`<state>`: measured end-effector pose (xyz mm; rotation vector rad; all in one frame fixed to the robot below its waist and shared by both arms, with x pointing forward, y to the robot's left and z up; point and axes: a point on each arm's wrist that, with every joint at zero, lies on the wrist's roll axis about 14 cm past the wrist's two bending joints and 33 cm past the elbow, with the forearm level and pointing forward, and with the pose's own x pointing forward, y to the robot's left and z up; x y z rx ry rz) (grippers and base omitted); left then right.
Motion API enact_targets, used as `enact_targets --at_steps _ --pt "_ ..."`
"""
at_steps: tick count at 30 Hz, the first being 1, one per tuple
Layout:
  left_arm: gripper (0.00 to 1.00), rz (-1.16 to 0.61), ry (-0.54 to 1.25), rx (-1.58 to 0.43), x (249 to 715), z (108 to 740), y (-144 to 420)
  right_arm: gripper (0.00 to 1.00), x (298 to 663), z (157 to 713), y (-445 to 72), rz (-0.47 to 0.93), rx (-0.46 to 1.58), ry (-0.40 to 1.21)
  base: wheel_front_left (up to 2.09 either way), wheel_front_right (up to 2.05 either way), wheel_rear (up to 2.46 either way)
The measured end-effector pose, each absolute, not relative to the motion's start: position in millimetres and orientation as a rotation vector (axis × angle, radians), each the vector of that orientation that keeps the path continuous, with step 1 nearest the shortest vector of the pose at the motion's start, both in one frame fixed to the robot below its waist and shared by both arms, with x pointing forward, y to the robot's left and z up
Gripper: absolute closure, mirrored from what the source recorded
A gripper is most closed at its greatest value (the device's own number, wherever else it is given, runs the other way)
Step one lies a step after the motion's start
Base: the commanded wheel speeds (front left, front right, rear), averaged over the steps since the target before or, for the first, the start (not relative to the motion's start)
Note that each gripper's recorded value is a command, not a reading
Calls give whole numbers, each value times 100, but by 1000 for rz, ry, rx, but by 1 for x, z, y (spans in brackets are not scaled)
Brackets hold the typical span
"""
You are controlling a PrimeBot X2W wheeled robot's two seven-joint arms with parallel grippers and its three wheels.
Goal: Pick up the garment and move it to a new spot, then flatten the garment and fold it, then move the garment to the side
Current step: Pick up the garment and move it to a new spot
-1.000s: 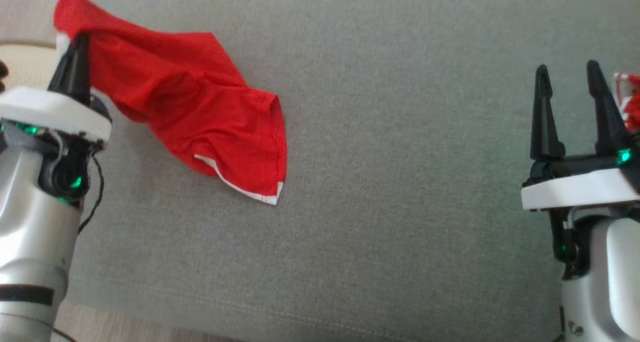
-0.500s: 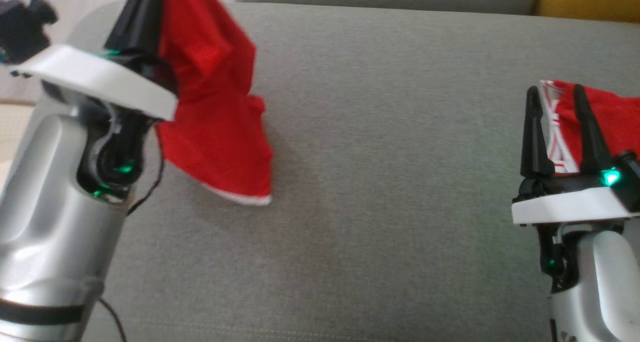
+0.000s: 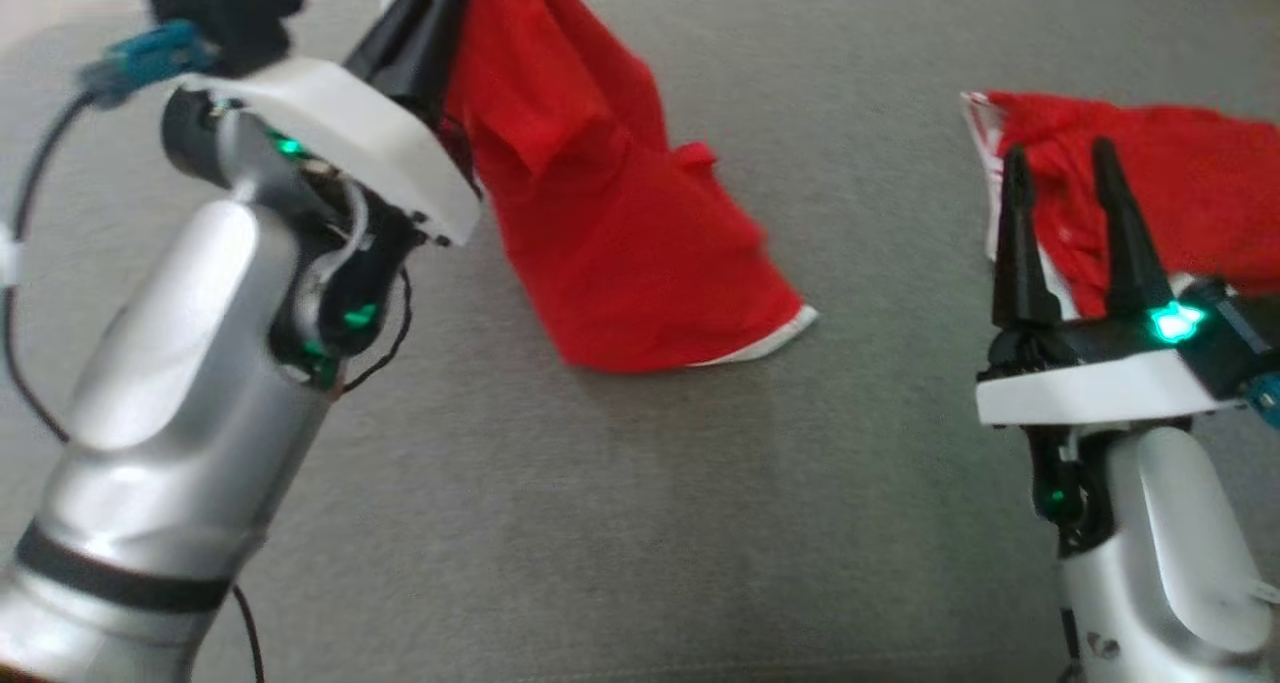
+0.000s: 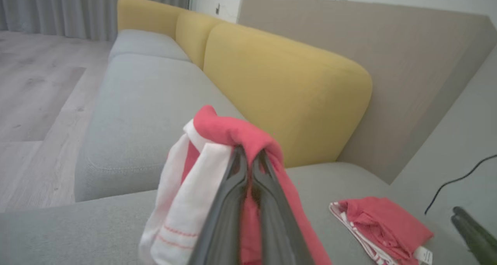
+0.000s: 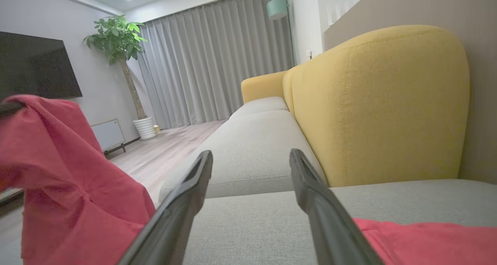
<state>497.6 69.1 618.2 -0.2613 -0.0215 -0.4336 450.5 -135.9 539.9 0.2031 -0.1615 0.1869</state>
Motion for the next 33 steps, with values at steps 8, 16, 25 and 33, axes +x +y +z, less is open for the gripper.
enact_targets --at_steps 8,16,25,33 --pt "100 -538 0 -190 547 599 5 0 451 538 -161 130 214 -175 0 0 0" --pt "0 -636 66 -221 575 555 -45 0 449 513 -189 49 208 -116 0 0 0" --pt "0 -491 -14 -219 581 557 28 0 463 515 -165 113 183 -126 0 0 0" --pt "0 -312 -19 -198 535 538 125 0 463 523 -134 194 153 -134 0 0 0"
